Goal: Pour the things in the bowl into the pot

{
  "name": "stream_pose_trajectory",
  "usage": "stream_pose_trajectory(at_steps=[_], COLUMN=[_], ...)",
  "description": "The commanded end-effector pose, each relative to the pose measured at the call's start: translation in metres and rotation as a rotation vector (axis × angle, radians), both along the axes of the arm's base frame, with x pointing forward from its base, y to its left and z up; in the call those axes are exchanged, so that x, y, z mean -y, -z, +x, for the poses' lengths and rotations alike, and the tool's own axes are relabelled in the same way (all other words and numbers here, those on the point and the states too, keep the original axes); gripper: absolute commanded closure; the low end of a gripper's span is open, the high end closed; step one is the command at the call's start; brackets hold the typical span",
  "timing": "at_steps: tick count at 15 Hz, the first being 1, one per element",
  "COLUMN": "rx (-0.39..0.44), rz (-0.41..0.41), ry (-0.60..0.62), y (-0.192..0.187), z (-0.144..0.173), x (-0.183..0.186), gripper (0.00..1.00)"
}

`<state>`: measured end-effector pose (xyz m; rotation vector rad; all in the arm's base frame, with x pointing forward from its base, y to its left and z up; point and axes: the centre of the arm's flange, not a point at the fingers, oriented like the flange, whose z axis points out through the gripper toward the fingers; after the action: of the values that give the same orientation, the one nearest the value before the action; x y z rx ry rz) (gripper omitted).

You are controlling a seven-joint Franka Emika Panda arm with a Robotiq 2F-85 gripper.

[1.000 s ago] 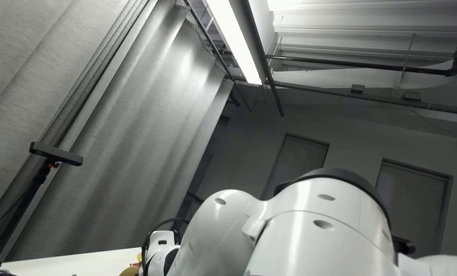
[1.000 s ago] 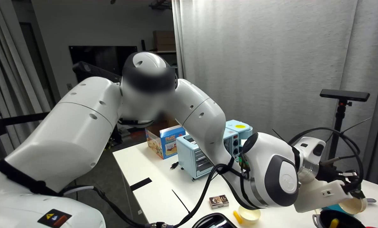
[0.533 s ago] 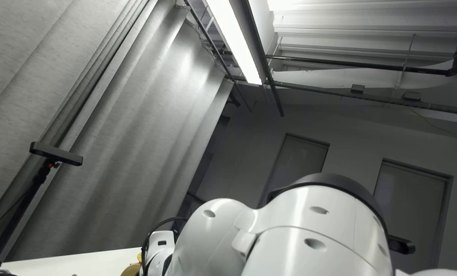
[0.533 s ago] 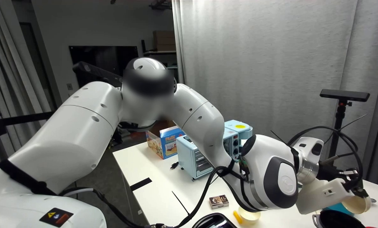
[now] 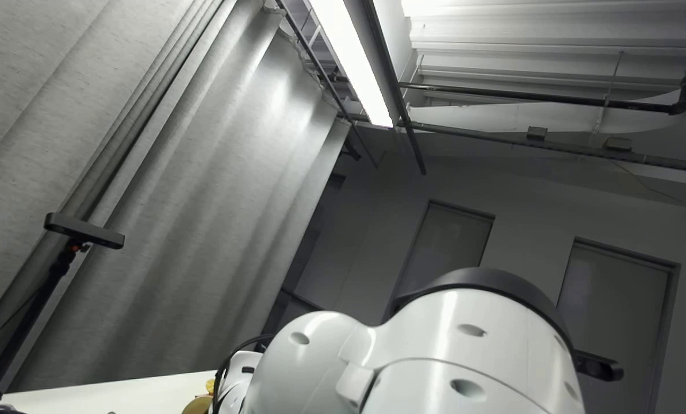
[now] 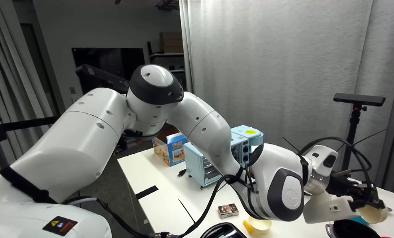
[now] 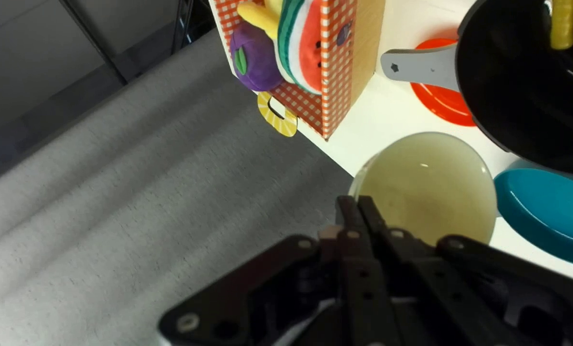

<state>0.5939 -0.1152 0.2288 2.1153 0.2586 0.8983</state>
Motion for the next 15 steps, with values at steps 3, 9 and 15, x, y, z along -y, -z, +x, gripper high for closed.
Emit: stream_pose_trajectory(at_steps=[3, 9, 15], rx=[0.140, 0.204, 0.142], rz=[0.148, 0.284, 0.414], ry=[0.080, 0.135, 0.189], y=[0.016, 0.029, 0.040], z=[-0.005, -0.007, -0.012], x=[-0.012, -0.022, -0.033], gripper=[0.99, 0.99, 0.99])
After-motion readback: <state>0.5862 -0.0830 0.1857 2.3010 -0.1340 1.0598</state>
